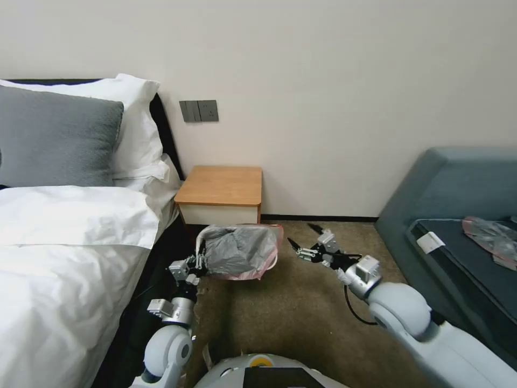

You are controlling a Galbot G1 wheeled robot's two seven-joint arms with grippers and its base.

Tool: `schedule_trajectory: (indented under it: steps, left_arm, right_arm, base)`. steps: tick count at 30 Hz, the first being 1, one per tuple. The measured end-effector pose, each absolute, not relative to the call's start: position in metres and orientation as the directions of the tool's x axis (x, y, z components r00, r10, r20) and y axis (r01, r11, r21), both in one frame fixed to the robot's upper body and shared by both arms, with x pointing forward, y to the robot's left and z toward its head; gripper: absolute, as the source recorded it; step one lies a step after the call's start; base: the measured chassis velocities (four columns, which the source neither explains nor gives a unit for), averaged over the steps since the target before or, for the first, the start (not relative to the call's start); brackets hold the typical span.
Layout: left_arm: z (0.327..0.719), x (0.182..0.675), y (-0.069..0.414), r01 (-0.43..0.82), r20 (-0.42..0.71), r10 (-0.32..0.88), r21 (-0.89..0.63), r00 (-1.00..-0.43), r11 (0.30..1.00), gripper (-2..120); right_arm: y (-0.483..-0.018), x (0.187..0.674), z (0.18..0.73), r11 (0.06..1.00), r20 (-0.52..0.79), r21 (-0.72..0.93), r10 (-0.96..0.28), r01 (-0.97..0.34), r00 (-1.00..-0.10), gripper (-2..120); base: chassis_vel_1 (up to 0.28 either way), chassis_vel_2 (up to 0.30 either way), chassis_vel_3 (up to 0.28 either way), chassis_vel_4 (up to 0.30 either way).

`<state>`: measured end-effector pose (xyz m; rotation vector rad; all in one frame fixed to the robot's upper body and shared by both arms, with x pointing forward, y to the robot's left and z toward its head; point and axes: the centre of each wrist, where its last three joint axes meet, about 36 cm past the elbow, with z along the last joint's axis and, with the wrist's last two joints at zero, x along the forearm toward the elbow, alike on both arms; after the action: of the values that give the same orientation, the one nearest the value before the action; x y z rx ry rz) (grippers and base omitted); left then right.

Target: Pick up the garbage bag from the table and place it over the trash can.

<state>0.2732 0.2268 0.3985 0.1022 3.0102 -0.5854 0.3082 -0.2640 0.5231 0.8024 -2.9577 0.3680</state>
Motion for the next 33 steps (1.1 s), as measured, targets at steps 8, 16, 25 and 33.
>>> schedule_trajectory:
  steps: [8,16,25,33]
  left_arm:
    - [0.397,0.276,0.227,0.044,-0.131,-0.013,-0.427,-0.991,0.903,9]
    - [0.392,0.275,0.223,0.045,-0.154,-0.023,-0.424,-0.988,0.905,9]
    - [0.389,0.274,0.221,0.045,-0.149,-0.021,-0.421,-0.989,0.906,9]
    - [0.387,0.274,0.22,0.041,-0.147,-0.024,-0.421,-0.989,0.906,9]
  right_arm:
    - [-0.206,0.258,0.535,0.781,0.128,0.448,-0.539,-0.436,-0.832,100]
    - [-0.172,0.238,0.522,0.668,0.224,0.631,-0.644,-0.394,-0.732,100]
    - [-0.158,0.238,0.524,0.619,0.151,0.659,-0.666,-0.428,-0.731,95]
    - [-0.154,0.238,0.525,0.607,0.133,0.663,-0.671,-0.437,-0.73,72]
  base:
    - [0.0,0.0,0.0,0.0]
    - [0.0,0.0,0.0,0.0]
    - [0.0,0.0,0.0,0.0]
    - [0.0,0.0,0.0,0.0]
